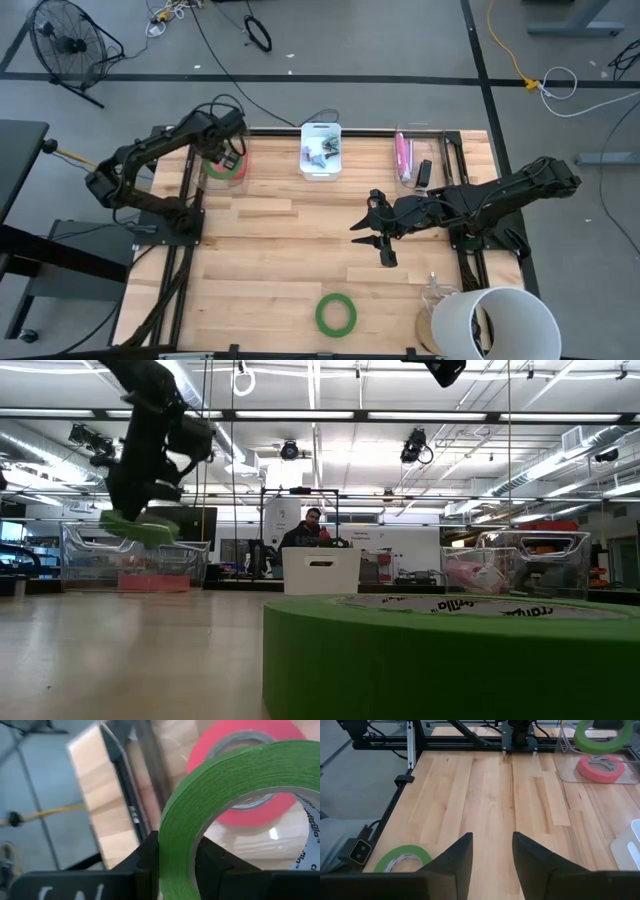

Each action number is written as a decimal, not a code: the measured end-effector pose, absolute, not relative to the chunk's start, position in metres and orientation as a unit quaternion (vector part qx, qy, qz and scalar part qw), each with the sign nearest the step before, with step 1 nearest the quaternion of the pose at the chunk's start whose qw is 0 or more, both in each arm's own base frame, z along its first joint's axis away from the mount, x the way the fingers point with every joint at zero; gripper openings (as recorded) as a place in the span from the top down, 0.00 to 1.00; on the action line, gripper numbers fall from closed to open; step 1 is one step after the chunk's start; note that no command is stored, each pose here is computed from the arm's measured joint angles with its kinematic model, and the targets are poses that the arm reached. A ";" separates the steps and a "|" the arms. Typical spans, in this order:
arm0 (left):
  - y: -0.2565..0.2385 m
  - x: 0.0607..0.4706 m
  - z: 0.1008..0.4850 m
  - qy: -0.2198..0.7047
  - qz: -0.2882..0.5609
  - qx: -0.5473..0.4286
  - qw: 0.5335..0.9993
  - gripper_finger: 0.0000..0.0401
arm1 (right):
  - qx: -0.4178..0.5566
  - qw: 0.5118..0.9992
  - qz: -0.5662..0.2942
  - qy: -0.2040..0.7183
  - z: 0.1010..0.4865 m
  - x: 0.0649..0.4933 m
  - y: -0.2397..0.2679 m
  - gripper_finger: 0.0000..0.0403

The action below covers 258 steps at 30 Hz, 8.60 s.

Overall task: Pick and place Stapler, Stapler remover, tape
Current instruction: Put the left green tape into the left transparent bin, then put the green tape into the left transparent bin

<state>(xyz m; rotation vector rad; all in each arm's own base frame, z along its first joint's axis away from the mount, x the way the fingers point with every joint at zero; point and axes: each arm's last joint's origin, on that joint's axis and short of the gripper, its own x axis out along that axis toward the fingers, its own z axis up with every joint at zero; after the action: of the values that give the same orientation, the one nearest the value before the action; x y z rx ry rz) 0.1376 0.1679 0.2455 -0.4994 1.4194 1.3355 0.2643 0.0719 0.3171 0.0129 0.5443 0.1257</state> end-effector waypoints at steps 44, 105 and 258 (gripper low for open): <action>0.113 0.161 0.325 0.354 0.399 -0.184 0.826 0.37 | 0.083 0.911 0.072 0.398 0.236 0.309 0.114 0.66; -0.053 0.242 0.298 0.344 0.145 -0.063 0.926 0.37 | 0.190 0.840 0.075 0.503 0.119 0.332 0.177 0.43; 0.102 0.196 0.285 0.401 0.567 -0.085 0.714 0.75 | 0.026 0.910 -0.167 0.379 0.246 0.305 0.056 0.43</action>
<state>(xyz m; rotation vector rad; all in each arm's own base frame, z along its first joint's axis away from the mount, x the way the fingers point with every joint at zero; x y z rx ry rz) 0.1962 0.1018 0.2846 -0.1886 0.8889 1.2571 0.3048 0.0559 0.2456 0.0532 0.7819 -0.3441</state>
